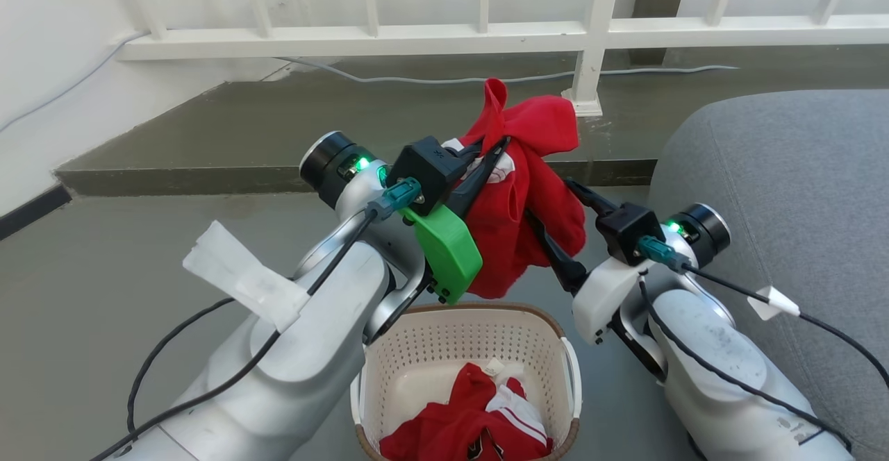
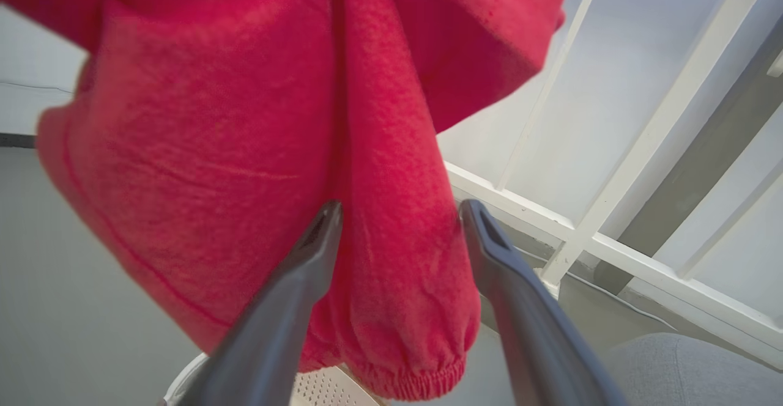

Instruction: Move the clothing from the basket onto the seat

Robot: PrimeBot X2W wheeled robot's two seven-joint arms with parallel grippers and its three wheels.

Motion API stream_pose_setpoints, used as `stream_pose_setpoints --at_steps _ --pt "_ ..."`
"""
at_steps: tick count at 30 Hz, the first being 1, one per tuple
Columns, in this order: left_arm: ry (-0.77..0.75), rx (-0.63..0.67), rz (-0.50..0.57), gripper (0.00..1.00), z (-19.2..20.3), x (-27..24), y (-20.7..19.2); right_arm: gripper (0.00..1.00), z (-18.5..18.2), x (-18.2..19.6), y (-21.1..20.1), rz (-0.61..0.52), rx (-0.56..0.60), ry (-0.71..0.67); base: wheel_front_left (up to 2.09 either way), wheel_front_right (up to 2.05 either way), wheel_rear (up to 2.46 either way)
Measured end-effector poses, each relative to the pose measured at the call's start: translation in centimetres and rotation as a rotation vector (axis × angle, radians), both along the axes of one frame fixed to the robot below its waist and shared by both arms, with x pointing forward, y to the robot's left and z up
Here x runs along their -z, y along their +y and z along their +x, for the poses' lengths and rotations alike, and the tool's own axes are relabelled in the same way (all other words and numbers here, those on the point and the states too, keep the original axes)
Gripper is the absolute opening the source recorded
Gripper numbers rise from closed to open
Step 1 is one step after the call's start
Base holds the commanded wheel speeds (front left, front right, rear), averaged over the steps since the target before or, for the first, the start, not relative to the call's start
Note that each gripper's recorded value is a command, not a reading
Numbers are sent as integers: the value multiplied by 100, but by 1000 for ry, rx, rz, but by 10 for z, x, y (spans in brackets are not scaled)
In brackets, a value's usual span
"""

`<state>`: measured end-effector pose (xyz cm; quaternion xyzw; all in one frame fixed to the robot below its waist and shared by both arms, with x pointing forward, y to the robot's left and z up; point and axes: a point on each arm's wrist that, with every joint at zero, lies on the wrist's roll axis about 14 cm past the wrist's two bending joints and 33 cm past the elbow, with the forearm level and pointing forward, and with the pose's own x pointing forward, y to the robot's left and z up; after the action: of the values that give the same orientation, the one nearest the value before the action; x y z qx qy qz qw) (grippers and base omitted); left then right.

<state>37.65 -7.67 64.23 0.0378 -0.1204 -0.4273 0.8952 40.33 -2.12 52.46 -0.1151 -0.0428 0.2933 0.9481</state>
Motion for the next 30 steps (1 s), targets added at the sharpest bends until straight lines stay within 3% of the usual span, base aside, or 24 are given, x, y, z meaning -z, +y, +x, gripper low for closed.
stream_pose_setpoints --at_steps 4,5,6,7,8,9,23,24,26,27,30 --pt "1 4 -10 0 -2 -3 -2 100 6 2 3 -31 -10 7 0 0 0" --pt "2 2 -11 0 -2 -3 -2 91 7 3 3 -36 -11 11 0 0 0" --pt "2 2 -11 0 -2 -3 -2 91 7 3 3 -36 -11 11 0 0 0" --pt "3 -1 -13 0 -1 -3 -1 46 7 4 3 -39 -11 16 0 0 0" --pt "4 -1 -13 0 -1 -2 -2 29 8 6 4 -40 -10 22 0 0 0" --pt "7 -1 -13 0 -1 -2 -2 0 8 7 4 -43 -10 25 0 0 0" --pt "106 -77 -49 0 14 23 10 0 13 11 -13 35 49 80 0 0 0" --pt "119 -80 -66 15 14 23 11 0 14 10 -15 43 56 81 0 0 0" --pt "140 -83 -77 66 15 28 10 0 17 6 -20 54 70 74 0 0 0" --pt "148 -83 -79 97 15 30 10 0 18 4 -22 57 76 69 0 0 0" --pt "166 -84 -96 100 15 36 8 0 22 -2 -29 65 96 54 0 0 0"
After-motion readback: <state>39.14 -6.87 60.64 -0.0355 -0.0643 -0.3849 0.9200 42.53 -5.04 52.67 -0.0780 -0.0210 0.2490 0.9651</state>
